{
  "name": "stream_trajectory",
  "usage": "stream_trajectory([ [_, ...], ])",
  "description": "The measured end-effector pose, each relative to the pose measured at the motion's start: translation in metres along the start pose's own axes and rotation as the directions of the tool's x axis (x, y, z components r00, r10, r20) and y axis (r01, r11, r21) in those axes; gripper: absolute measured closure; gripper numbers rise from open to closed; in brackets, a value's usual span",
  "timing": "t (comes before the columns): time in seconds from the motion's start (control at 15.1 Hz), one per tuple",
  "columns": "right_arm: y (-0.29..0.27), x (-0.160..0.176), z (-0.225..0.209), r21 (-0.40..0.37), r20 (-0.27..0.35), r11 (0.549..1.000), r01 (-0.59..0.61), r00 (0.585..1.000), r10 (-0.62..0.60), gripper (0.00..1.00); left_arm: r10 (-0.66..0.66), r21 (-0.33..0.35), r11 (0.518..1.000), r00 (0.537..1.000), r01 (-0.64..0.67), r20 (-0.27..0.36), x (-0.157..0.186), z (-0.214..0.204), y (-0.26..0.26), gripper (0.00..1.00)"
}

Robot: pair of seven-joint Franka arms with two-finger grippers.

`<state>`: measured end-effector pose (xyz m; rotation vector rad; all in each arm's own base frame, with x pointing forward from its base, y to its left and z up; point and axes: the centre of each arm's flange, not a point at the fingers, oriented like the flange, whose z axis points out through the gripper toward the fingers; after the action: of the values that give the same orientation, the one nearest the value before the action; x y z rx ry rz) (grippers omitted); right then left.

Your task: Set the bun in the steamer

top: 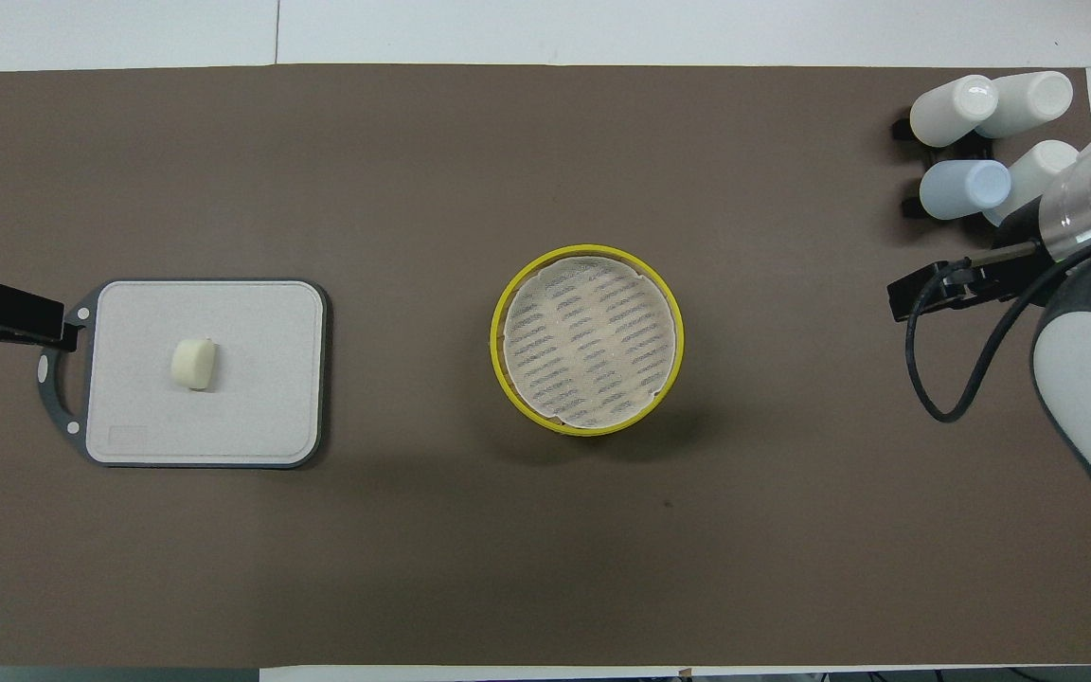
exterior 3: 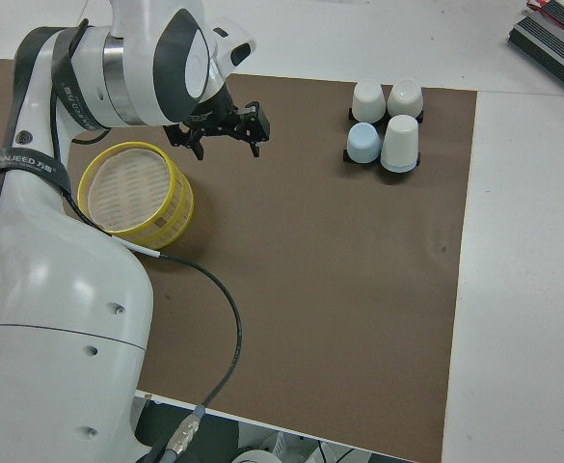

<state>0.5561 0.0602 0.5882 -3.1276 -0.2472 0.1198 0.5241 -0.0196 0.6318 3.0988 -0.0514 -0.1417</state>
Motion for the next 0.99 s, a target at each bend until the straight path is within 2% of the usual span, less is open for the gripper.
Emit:
stream_trajectory([
  [0.26, 0.000, 0.001, -0.001, 0.000, -0.009, 1.000, 0.000, 1.000, 0.000, 0.00, 0.006, 0.000, 1.000, 1.000, -0.006, -0.004, 0.000, 0.000, 0.002, 0.00],
  [0.46, -0.027, 0.009, -0.003, 0.039, -0.060, 0.999, 0.027, 0.998, -0.025, 0.00, 0.008, 0.001, 1.000, 1.000, -0.008, -0.004, 0.000, 0.000, 0.003, 0.00],
  [0.73, -0.152, 0.035, 0.036, 0.071, -0.049, 0.997, -0.021, 0.999, 0.025, 0.00, 0.017, 0.001, 1.000, 1.000, -0.017, -0.024, 0.004, 0.006, 0.002, 0.00],
  [0.86, -0.225, 0.045, 0.072, 0.061, -0.043, 0.996, -0.060, 0.997, 0.063, 0.00, 0.067, 0.001, 0.998, 0.997, -0.067, -0.045, 0.007, 0.037, -0.004, 0.00],
  [0.99, -0.297, 0.050, 0.108, 0.023, -0.063, 0.996, -0.092, 0.994, 0.093, 0.00, 0.115, 0.005, 0.993, 0.991, -0.115, -0.067, 0.010, 0.087, -0.020, 0.00],
])
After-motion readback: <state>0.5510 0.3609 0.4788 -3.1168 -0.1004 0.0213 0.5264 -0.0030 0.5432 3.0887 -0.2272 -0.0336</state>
